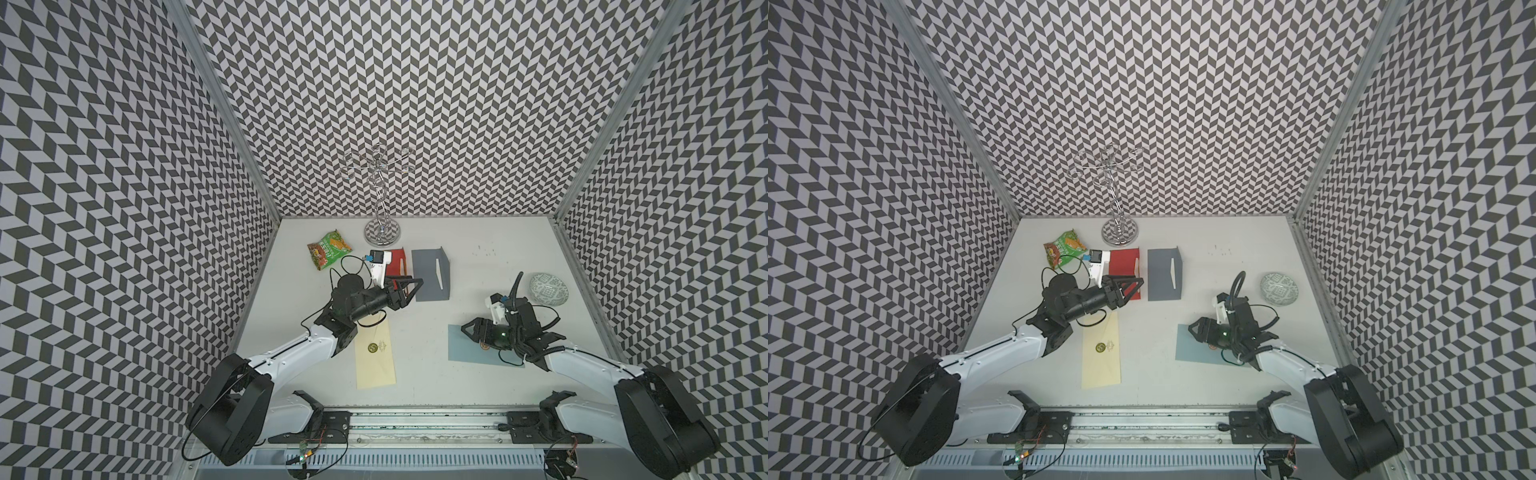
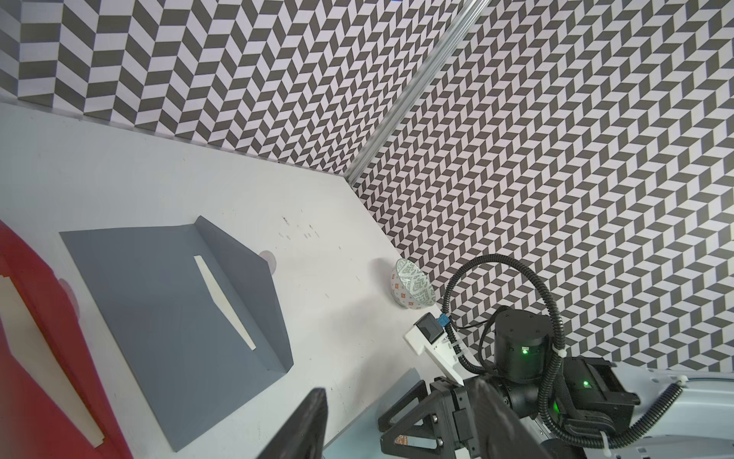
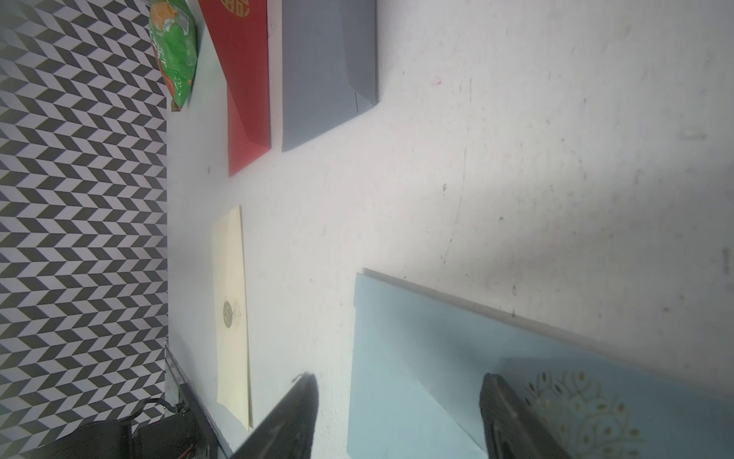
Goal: Open the envelope
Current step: Adjust the envelope at the center of the board.
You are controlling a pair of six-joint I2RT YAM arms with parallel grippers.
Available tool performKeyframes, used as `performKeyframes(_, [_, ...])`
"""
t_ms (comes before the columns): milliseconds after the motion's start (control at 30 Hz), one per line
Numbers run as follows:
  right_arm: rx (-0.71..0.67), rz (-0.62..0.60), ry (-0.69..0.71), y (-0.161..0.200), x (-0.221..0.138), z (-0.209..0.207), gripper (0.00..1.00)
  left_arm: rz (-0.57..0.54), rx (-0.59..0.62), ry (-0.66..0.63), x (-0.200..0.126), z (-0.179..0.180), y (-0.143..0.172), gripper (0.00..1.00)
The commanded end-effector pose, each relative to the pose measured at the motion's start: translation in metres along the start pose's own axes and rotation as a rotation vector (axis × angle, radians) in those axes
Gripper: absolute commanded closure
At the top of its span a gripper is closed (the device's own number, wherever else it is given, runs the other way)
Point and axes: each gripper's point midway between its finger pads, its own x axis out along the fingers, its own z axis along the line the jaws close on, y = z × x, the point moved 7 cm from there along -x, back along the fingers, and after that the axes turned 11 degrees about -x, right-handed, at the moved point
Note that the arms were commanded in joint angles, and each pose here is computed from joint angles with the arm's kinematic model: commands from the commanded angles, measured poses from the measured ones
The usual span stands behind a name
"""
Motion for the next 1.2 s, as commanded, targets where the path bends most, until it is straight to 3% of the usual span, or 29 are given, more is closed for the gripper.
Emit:
performKeyframes(0, [-0.021,-0.026,-0.005,-0.010,0.002,0.005,0.33,0.003,0.021,0.020,0.000,-0.004,0.001,0.38])
performKeyframes(400, [-0.021,0.049,-0.008,-0.003,0.021,0.005,0.35,-0.001,0.025,0.007,-0.003,-0.002,0.004,0.38])
performKeyframes(700, [-0.075,-0.077,0.004,-0.015,-0.010,0.025,0.34,0.002,0.026,0.005,-0.003,-0.001,0.004,0.38])
performKeyframes(967, [-0.008,-0.053,0.078,0.001,-0.017,0.012,0.34,-0.005,0.034,0.005,-0.003,-0.001,0.003,0.37])
performKeyframes(1167, [-0.028,-0.005,0.000,0.009,-0.012,0.016,0.34,-0.003,0.028,0.005,-0.001,0.000,0.003,0.37])
